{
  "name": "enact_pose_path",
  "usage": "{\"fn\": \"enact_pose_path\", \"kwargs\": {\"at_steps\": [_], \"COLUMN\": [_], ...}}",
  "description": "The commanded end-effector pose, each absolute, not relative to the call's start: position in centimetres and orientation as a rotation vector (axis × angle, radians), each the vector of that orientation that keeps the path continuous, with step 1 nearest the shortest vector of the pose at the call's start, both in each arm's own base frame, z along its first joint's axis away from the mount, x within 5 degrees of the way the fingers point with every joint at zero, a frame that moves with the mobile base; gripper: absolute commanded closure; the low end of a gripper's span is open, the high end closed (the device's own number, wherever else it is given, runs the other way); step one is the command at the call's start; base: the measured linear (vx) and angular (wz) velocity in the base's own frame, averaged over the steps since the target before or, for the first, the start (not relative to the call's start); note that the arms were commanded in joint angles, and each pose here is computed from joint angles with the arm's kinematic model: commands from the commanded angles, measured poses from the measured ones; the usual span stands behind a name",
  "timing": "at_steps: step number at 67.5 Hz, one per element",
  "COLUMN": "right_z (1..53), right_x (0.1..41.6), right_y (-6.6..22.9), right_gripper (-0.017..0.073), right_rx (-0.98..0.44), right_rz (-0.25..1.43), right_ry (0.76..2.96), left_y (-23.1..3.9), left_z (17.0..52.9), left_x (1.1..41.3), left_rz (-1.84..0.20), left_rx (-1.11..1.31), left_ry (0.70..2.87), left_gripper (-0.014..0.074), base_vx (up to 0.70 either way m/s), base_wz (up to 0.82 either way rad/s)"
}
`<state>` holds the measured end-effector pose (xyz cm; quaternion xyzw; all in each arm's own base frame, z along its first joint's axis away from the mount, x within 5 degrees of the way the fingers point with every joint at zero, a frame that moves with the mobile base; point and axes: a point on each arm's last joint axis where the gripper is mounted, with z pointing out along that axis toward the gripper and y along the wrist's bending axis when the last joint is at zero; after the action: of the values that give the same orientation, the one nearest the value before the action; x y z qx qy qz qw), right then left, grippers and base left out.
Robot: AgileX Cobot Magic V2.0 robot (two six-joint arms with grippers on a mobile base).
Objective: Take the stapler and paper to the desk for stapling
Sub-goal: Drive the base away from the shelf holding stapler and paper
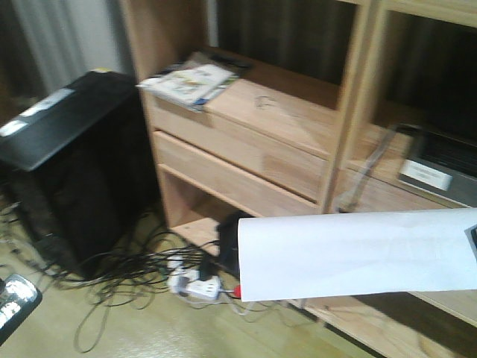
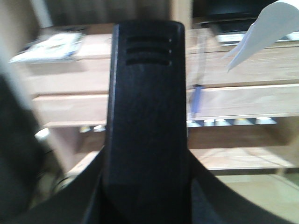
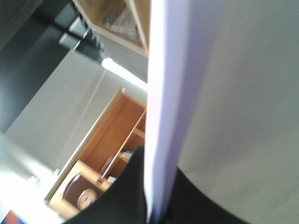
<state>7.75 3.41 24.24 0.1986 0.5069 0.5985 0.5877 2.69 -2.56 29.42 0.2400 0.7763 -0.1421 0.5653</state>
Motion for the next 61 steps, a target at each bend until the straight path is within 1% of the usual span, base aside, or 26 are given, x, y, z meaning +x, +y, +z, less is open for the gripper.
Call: {"fn": "enact_pose_path", "kwargs": {"at_steps": [1,38,61], "right_z": [25.31,25.31,25.31], "right_x": [7.61,7.61,7.61], "right_y": [3.44,3.44,3.44], "right_gripper": [0.0567,0.0567,0.0567], "right_rx": [0.415,0.415,0.415], "right_rz": [1.423,1.423,1.423], "right_ry": [1.115,1.115,1.115], "left_y": [-2.59,-2.59,-2.59], "left_z": [31.38,31.38,31.38], "left_x": [2.93,2.93,2.93], "left_rz": [-0.36,-0.36,-0.36], "left_rx": [0.504,0.504,0.504], "left_ry": [1.7,1.7,1.7], "left_gripper": [0.0601,0.0601,0.0601], "base_vx": [0.04,0.07,0.14], "base_wz": [0.57,0.55,0.69]}}
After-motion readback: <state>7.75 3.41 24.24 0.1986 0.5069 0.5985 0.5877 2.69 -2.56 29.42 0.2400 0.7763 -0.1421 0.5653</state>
